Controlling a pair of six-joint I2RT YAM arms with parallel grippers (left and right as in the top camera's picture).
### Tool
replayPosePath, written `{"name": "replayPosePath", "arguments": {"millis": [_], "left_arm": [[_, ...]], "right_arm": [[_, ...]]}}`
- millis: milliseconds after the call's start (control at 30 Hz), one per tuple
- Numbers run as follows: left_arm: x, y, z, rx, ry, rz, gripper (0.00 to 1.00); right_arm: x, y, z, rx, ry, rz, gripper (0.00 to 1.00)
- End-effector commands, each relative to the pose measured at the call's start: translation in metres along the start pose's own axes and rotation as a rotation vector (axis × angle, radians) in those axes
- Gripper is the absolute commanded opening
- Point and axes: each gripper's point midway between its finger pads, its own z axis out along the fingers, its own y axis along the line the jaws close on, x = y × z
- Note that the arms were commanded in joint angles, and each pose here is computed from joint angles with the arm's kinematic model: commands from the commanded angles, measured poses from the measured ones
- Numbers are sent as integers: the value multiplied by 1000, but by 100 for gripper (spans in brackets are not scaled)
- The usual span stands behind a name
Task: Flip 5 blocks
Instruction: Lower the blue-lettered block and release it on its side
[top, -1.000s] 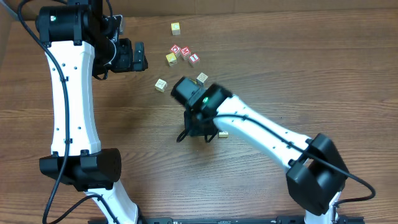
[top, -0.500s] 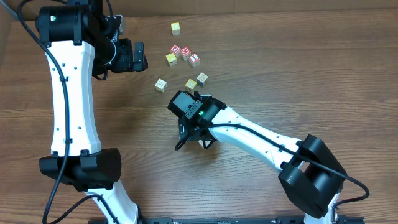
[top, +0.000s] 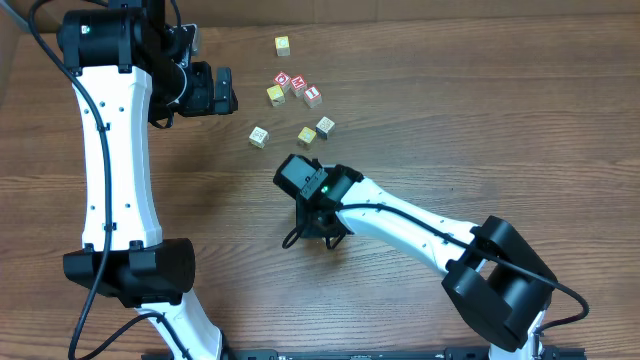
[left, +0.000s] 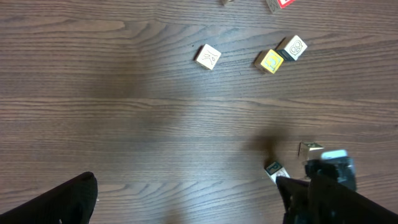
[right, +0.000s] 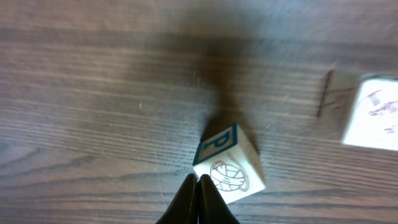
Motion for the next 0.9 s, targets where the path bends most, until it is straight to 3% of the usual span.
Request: {"name": "replayPosePath", "arguments": {"millis": [0,433,667,867], "left_arm": [[1,-1,5,-5,16,15,100],[1,-1,5,-5,17,15,100],[1,-1,5,-5,16,15,100],[1,-1,5,-5,16,15,100]], "right_arm": [[16,2,9,-21,33,-17,4],[-2,-12,21,37,-89,-19,4],[-4,0,19,-18,-87,-25,4],[-11,20,-26,-131,-58,-103,4]]}}
